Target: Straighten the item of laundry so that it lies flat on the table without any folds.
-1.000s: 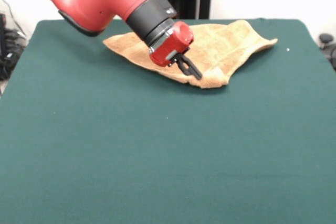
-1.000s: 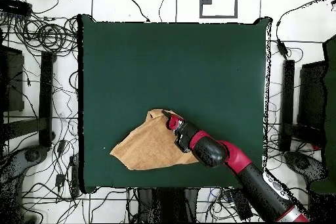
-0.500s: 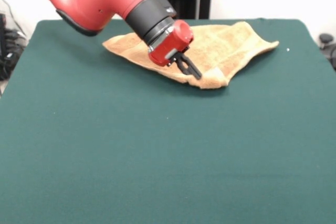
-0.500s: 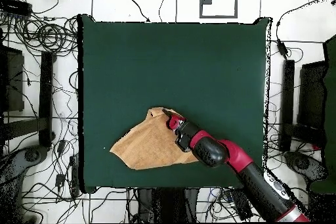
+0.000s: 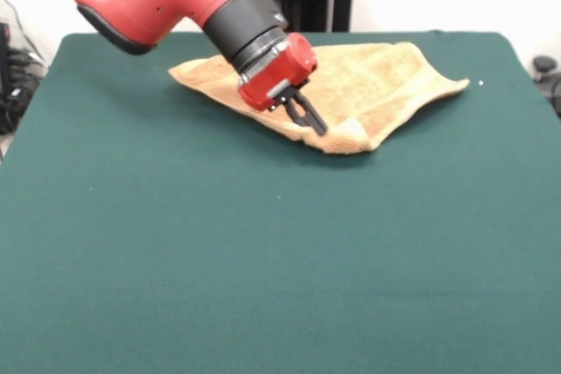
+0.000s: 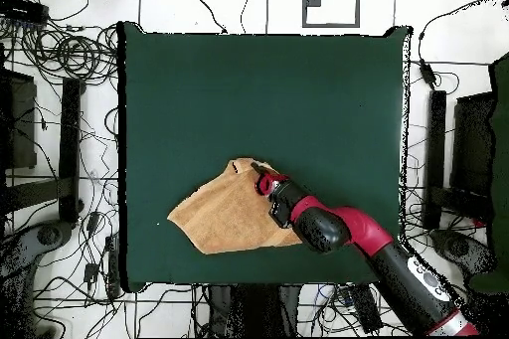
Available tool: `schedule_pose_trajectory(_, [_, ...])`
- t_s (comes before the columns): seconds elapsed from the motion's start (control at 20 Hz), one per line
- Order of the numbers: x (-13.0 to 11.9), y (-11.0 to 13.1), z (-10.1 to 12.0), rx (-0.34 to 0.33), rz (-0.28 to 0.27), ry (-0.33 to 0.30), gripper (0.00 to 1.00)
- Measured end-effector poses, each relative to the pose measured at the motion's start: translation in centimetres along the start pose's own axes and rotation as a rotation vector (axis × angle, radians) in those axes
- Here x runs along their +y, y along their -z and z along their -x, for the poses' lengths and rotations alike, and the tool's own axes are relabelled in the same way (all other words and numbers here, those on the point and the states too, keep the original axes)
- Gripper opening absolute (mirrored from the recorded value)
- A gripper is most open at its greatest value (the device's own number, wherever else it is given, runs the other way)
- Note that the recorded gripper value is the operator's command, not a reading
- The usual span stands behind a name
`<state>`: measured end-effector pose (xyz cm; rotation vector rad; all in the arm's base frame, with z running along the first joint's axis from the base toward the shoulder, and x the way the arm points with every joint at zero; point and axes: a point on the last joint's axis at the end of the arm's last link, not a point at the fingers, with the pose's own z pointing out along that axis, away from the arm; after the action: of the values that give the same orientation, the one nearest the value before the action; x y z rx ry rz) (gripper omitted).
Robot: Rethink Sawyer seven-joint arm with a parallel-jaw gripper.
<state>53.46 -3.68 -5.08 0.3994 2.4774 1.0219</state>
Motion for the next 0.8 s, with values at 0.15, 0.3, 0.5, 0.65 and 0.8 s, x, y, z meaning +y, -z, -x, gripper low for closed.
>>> schedule_pose_trajectory(0.15, [-0.1, 0.5, 1.0, -0.022, -0.029, 0.061, 0.00])
schedule_pose_trajectory(0.3, [-0.1, 0.9, 1.9, -0.053, -0.049, 0.111, 0.00])
schedule_pose_trajectory(0.5, [0.1, 1.3, 3.1, -0.092, -0.064, 0.153, 0.00])
schedule_pose_trajectory(0.65, [0.1, 1.7, 3.9, -0.115, -0.072, 0.171, 0.00])
schedule_pose_trajectory(0.8, [0.1, 1.9, 4.2, -0.122, -0.077, 0.177, 0.00])
